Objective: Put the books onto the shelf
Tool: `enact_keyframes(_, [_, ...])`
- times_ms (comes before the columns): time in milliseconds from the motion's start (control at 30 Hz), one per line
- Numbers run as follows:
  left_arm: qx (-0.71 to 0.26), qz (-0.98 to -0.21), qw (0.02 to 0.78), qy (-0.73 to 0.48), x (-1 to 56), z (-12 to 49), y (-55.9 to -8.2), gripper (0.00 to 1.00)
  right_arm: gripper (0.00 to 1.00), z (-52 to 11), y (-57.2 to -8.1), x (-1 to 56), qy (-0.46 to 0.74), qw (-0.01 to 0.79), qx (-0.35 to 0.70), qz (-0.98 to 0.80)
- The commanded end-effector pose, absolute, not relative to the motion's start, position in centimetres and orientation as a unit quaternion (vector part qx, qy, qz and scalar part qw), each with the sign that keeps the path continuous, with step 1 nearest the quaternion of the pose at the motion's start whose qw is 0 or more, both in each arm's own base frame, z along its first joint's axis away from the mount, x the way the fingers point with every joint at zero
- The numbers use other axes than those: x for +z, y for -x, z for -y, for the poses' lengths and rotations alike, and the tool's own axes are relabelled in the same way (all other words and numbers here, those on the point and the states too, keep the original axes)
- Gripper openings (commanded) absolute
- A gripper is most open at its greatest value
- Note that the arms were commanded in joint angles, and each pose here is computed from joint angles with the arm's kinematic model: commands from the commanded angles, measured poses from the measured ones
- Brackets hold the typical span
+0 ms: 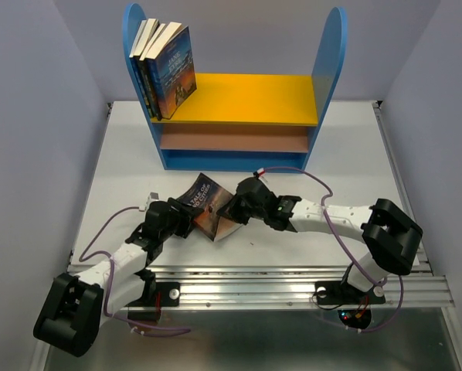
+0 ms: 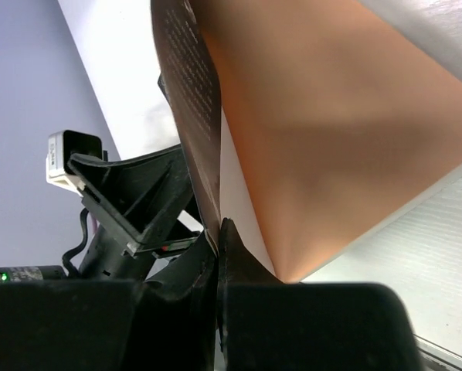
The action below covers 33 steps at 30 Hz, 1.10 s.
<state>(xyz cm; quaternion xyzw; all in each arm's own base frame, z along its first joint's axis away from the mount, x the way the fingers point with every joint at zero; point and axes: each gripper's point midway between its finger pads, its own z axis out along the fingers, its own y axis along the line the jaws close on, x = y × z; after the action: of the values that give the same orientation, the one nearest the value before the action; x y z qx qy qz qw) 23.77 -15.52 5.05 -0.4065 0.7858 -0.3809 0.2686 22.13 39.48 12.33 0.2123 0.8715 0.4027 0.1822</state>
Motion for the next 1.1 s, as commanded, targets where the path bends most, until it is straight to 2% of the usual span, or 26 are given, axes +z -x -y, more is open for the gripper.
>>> enact_keyframes(0, [-0.437, -0.754, 0.304, 0.385, 8.4, 16.6, -25.2, 0.58, 0.01, -40.9, -20.6, 14.0, -0.200, 0.144, 0.452, -0.857])
enact_keyframes(67, [-0.439, -0.753, 0.308, 0.381, 8.5, 16.6, -25.3, 0.54, 0.01, -40.8, -20.6, 13.7, -0.203, 0.134, 0.452, -0.858])
enact_keyframes(567, [-0.463, -0.736, 0.348, 0.349, 10.6, 17.3, -27.0, 0.52, 0.01, -41.8, -18.4, 12.1, -0.178, 0.069, 0.465, -0.865])
enact_keyframes(767, [-0.465, -0.751, 0.334, 0.328, 9.7, 18.2, -27.0, 0.37, 0.01, -41.7, -18.5, 12.1, -0.182, 0.063, 0.471, -0.861])
enact_keyframes(867, [-0.466, -0.755, 0.327, 0.324, 9.3, 18.5, -27.0, 0.15, 0.01, -41.7, -18.4, 12.1, -0.181, 0.061, 0.473, -0.860])
enact_keyframes(900, [-0.466, -0.757, 0.324, 0.323, 9.1, 18.6, -27.0, 0.03, 0.01, -41.6, -18.4, 11.9, -0.182, 0.061, 0.471, -0.861])
enact_keyframes(933, [-0.467, -0.757, 0.326, 0.320, 9.3, 18.6, -27.1, 0.00, 0.01, -41.4, -18.7, 11.9, -0.184, 0.063, 0.470, -0.861])
enact_keyframes(1067, [-0.472, -0.751, 0.361, 0.287, 10.9, 18.7, -27.6, 0.00, 0.01, -40.3, -19.2, 11.2, -0.187, 0.065, 0.464, -0.863])
